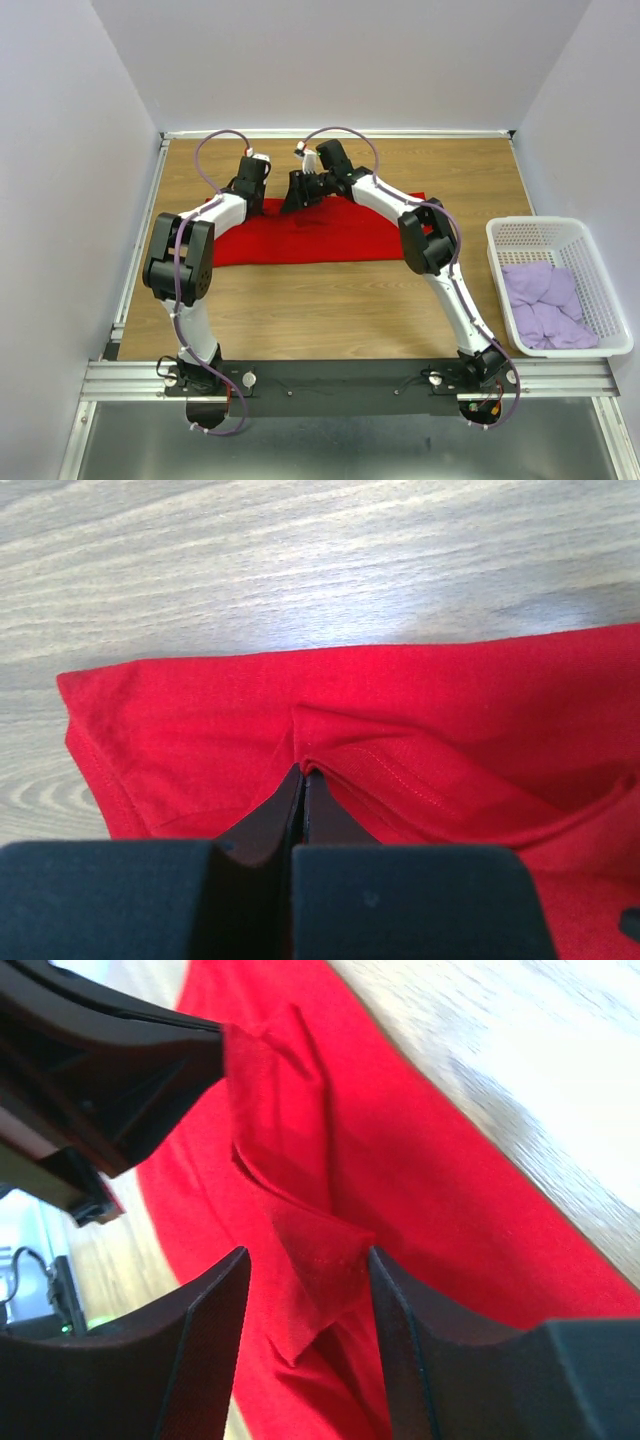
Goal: Fold and stack the t-shirts
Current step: Fold the tshirt
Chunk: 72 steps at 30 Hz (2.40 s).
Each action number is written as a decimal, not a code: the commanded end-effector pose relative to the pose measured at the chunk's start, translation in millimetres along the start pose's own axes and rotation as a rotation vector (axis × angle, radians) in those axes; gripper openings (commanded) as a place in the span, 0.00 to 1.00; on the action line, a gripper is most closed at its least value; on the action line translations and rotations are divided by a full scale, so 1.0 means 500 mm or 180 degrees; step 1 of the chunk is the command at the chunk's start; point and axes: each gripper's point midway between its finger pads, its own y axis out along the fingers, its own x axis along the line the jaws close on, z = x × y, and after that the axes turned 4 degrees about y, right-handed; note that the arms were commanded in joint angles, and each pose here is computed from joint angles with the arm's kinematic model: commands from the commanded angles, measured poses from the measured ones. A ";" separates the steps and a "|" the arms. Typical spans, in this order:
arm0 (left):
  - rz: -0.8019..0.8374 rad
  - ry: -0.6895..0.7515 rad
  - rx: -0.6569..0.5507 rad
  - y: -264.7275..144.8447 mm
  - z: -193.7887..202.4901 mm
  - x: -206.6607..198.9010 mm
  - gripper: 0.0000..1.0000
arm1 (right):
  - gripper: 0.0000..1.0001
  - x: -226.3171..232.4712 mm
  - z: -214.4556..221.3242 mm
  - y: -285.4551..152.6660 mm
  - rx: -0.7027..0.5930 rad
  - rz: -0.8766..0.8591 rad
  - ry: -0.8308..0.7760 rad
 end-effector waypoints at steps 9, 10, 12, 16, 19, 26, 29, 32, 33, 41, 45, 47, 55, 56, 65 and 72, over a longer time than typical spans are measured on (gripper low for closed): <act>-0.0210 -0.0061 -0.0130 -0.026 -0.032 0.031 0.01 | 0.54 0.052 -0.009 -0.008 0.0037 -0.0332 -0.0153; -0.0225 -0.0070 -0.0139 -0.027 -0.034 0.033 0.01 | 0.53 0.058 -0.007 -0.009 0.0054 -0.0365 -0.0161; -0.0236 -0.0069 -0.0147 -0.030 -0.035 0.035 0.01 | 0.51 0.062 -0.006 -0.014 0.0062 -0.0390 -0.0178; -0.0289 -0.0055 -0.0142 -0.034 -0.032 0.042 0.00 | 0.47 0.070 0.004 -0.021 0.0103 -0.0424 -0.0192; -0.0304 -0.0069 -0.0137 -0.042 -0.022 0.045 0.01 | 0.47 0.081 0.014 -0.025 0.0135 -0.0448 -0.0231; -0.0273 -0.0100 -0.0136 -0.047 -0.017 0.043 0.02 | 0.48 0.094 0.014 -0.028 0.0124 -0.0435 -0.0296; -0.0228 -0.0096 -0.0117 -0.045 -0.011 0.037 0.02 | 0.49 0.097 0.004 -0.028 0.0085 -0.0425 -0.0331; -0.0206 -0.0077 -0.0076 -0.037 -0.002 0.032 0.02 | 0.50 0.100 -0.008 -0.026 0.0045 -0.0436 -0.0342; -0.0206 -0.0074 -0.0067 -0.035 0.001 0.031 0.02 | 0.50 0.099 -0.008 -0.022 0.0047 -0.0445 -0.0343; -0.0161 -0.0093 -0.0070 -0.030 -0.003 0.024 0.02 | 0.50 0.113 -0.025 -0.018 0.0000 -0.0523 -0.0369; -0.0161 -0.0091 -0.0066 -0.030 -0.002 0.024 0.02 | 0.50 0.120 -0.028 -0.015 -0.0001 -0.0587 -0.0375; -0.0157 -0.0092 -0.0071 -0.030 -0.003 0.024 0.02 | 0.50 0.122 -0.020 -0.013 0.0035 -0.0612 -0.0358; -0.0256 -0.0078 -0.0018 -0.030 0.012 0.034 0.02 | 0.45 0.143 0.006 -0.015 0.0120 -0.0659 -0.0394; -0.0266 -0.0076 -0.0013 -0.030 0.013 0.035 0.02 | 0.44 0.147 0.009 -0.015 0.0134 -0.0672 -0.0400; -0.0434 -0.0040 0.0031 -0.032 0.027 0.053 0.04 | 0.34 0.140 0.063 -0.012 0.0303 -0.0664 -0.0333; -0.0622 -0.0030 0.0078 -0.031 0.042 0.071 0.19 | 0.34 0.124 0.105 -0.011 0.0418 -0.0601 -0.0294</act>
